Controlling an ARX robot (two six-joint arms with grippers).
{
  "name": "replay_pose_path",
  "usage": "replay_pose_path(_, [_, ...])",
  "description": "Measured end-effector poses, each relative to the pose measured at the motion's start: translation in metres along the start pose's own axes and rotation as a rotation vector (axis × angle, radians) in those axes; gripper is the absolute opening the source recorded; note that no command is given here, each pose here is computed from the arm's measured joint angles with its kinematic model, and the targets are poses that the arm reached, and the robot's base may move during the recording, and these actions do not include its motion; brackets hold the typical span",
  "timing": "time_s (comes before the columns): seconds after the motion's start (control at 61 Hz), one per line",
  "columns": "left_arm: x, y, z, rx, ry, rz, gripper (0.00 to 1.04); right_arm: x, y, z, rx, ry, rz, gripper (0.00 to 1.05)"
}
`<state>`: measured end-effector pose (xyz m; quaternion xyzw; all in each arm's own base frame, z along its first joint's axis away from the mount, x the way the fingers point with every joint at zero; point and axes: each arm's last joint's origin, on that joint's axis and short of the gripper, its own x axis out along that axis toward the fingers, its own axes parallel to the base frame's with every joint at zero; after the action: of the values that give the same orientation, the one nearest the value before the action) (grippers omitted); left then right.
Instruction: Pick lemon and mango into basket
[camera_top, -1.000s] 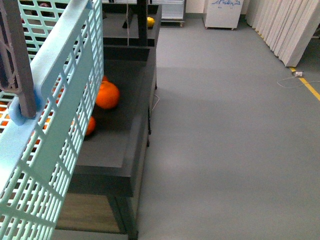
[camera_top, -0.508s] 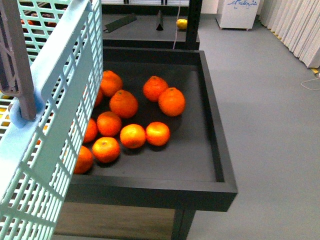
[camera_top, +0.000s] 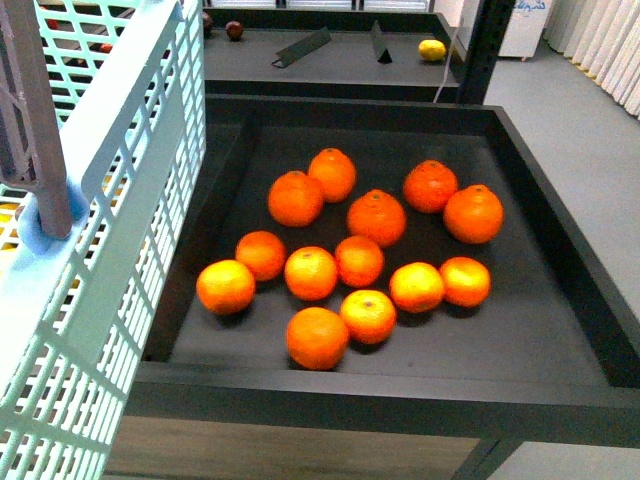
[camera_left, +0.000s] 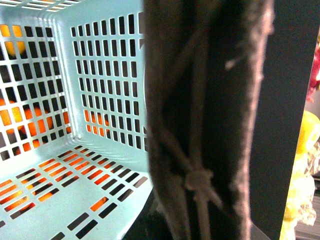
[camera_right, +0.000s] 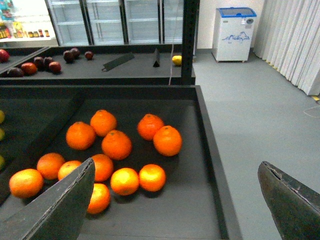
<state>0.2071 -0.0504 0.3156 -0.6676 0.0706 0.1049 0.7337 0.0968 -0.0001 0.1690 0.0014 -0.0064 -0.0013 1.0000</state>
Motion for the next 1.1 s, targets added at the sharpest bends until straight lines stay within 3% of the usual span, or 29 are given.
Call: replay_pose_path(1.098, [0.0002, 0.0004, -0.0002, 0.001, 0.001, 0.001, 0.05, 0.0000, 0.0000, 0.0000, 0.000, 0.000, 0.001, 0.96])
